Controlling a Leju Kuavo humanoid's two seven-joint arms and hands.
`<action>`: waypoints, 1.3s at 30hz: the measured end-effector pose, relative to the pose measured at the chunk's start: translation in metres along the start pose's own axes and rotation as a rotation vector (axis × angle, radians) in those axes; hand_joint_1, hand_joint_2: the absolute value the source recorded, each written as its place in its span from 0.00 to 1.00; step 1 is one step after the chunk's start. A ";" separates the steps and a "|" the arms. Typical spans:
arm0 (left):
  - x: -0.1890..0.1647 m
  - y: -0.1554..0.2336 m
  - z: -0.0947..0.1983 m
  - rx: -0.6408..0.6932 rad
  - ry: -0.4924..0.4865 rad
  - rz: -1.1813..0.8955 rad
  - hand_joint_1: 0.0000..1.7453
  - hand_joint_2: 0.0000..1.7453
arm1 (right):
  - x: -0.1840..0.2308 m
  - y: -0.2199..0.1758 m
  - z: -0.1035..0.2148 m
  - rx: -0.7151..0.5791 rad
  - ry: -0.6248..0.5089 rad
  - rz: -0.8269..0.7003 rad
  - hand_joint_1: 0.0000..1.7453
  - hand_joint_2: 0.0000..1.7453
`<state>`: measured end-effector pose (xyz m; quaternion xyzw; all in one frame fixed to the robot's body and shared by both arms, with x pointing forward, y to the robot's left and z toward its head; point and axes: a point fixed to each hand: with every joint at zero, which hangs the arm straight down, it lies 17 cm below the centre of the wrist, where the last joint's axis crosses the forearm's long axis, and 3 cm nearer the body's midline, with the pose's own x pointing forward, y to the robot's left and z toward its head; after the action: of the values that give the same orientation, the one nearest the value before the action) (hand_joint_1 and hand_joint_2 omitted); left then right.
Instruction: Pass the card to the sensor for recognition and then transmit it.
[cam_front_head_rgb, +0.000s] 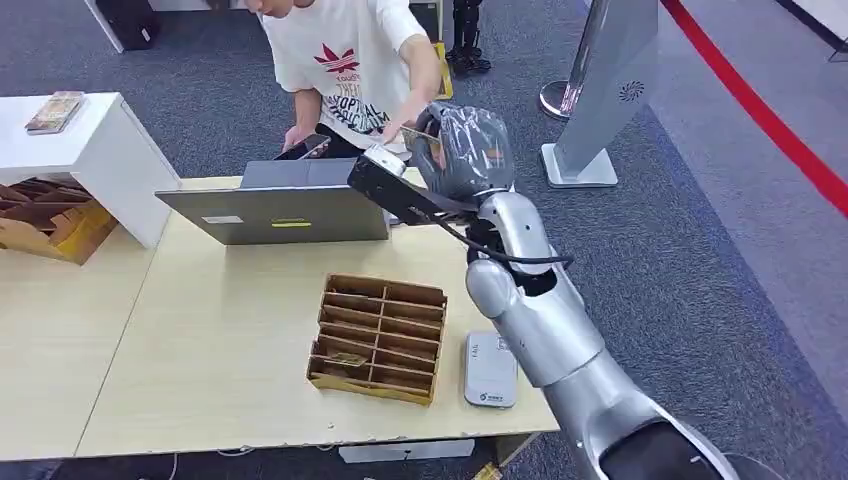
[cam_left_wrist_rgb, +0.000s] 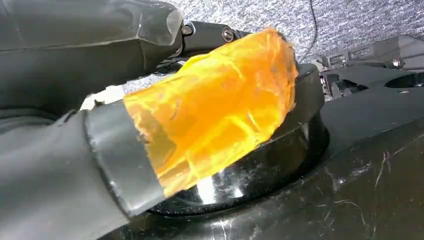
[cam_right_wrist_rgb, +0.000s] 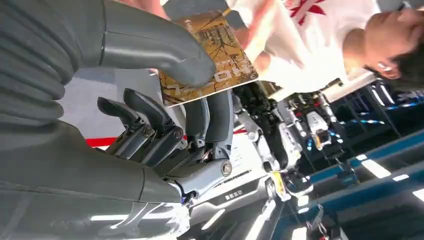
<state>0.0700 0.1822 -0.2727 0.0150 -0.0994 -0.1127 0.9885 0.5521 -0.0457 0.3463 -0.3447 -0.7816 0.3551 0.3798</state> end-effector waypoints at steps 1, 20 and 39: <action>0.000 0.000 0.000 -0.001 0.001 -0.001 0.00 0.00 | 0.000 0.001 -0.002 0.003 0.000 0.007 1.00 1.00; 0.000 -0.002 0.000 -0.011 0.012 0.044 0.00 0.00 | 0.039 0.079 0.033 0.286 -0.047 -0.278 0.00 0.00; 0.004 -0.002 0.001 -0.006 -0.027 0.091 0.00 0.00 | 0.178 0.004 0.215 0.742 -0.599 -1.633 0.00 0.00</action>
<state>0.0731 0.1789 -0.2714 0.0061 -0.1133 -0.0681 0.9912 0.2891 0.0374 0.3062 0.5574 -0.6834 0.2792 0.3798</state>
